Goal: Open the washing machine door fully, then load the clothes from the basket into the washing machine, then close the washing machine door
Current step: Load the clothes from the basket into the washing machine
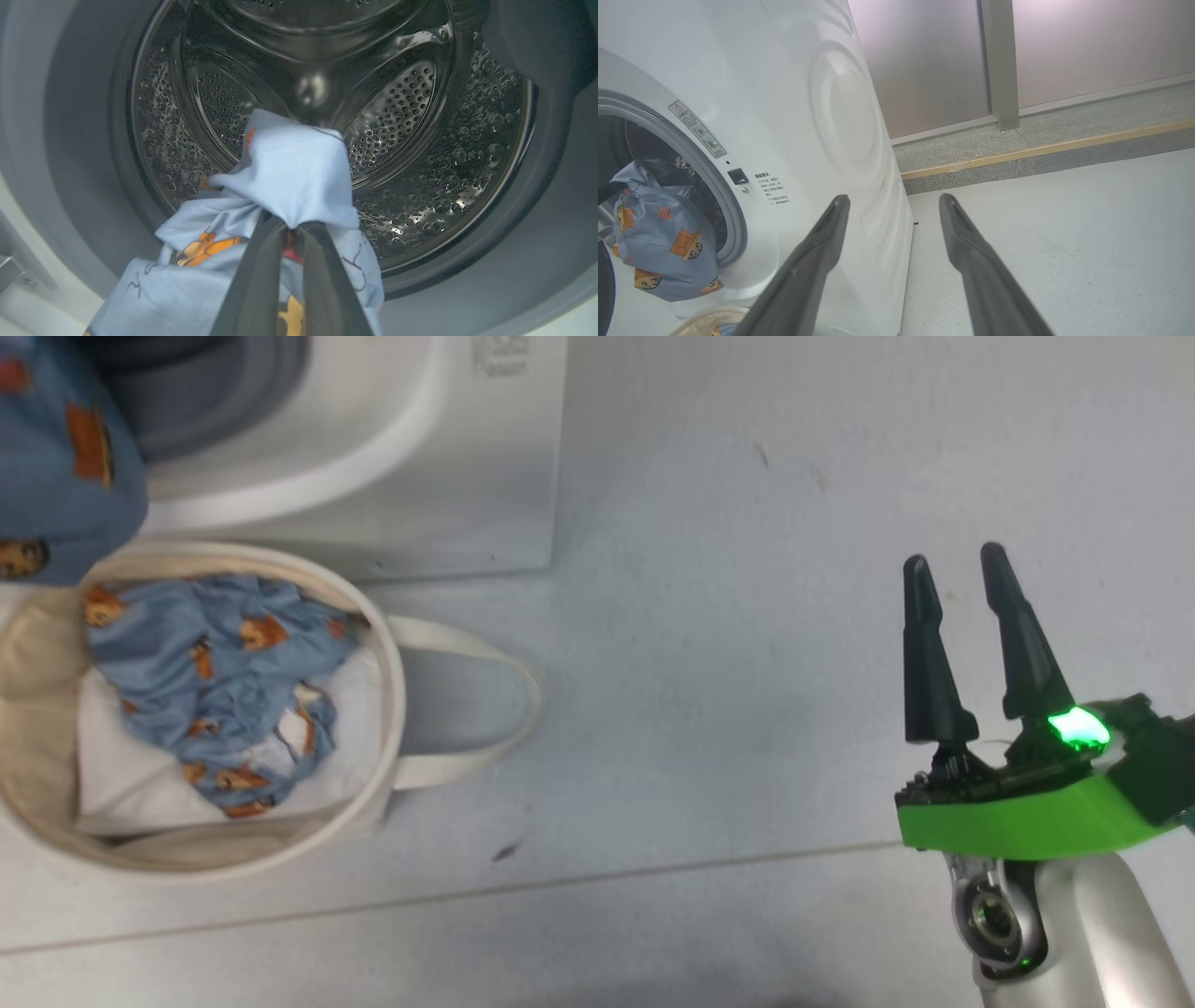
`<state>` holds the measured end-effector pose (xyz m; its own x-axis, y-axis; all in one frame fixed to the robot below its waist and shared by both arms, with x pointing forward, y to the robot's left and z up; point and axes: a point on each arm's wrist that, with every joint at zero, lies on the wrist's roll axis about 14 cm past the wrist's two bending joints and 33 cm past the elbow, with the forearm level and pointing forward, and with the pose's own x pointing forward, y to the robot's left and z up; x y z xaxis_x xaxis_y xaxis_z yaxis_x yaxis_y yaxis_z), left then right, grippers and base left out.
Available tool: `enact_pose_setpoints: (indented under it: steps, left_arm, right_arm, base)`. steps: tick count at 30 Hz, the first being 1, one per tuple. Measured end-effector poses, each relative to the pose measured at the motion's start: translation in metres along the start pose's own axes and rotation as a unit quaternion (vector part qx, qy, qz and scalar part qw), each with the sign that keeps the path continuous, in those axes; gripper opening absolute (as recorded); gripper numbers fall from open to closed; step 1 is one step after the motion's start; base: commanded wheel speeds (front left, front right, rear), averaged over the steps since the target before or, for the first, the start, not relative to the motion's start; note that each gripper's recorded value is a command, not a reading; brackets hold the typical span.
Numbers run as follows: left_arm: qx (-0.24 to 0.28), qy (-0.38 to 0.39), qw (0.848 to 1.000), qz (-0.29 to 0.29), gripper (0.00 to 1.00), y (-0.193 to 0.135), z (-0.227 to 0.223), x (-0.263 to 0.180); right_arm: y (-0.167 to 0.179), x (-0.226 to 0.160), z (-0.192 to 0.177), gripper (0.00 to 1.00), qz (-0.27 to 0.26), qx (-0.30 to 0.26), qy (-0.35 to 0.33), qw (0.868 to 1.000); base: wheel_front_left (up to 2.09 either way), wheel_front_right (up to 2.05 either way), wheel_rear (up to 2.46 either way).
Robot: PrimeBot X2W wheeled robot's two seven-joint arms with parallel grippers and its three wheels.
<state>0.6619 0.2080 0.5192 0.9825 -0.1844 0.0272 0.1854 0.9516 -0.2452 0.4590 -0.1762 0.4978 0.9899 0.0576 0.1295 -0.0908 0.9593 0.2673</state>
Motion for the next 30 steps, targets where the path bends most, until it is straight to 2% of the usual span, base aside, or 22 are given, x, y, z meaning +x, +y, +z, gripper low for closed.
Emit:
enact_pose_setpoints:
  steps: [7, 15, 19, 25, 30]
  left_arm:
    - [-0.012, 0.004, 1.000, -0.006, 0.00, 0.005, -0.015, 0.039]
    - [-0.019, 0.076, 0.997, 0.000, 0.00, 0.018, -0.063, 0.075]
    - [-0.019, 0.079, 0.997, 0.007, 0.00, 0.026, -0.072, 0.091]
    - [-0.020, -0.035, 0.999, 0.015, 0.00, 0.035, -0.025, 0.118]
    - [-0.025, -0.084, 0.996, 0.005, 0.00, 0.031, 0.002, 0.127]
  right_arm:
    - [-0.015, 0.004, -0.028, 1.00, -0.017, -0.002, 0.027, 1.000]
    - [-0.029, 0.009, -0.044, 1.00, -0.031, -0.005, 0.036, 0.999]
    - [-0.038, 0.009, -0.050, 1.00, -0.040, -0.009, 0.041, 0.998]
    - [-0.049, 0.005, -0.053, 1.00, -0.056, -0.014, 0.048, 0.997]
    - [-0.052, 0.004, -0.055, 1.00, -0.061, -0.017, 0.050, 0.997]
  base:
    - [0.00, 0.00, 0.00]
    - [0.00, 0.00, 0.00]
    - [0.00, 0.00, 0.00]
    - [0.00, 0.00, 0.00]
    - [0.00, 0.00, 0.00]
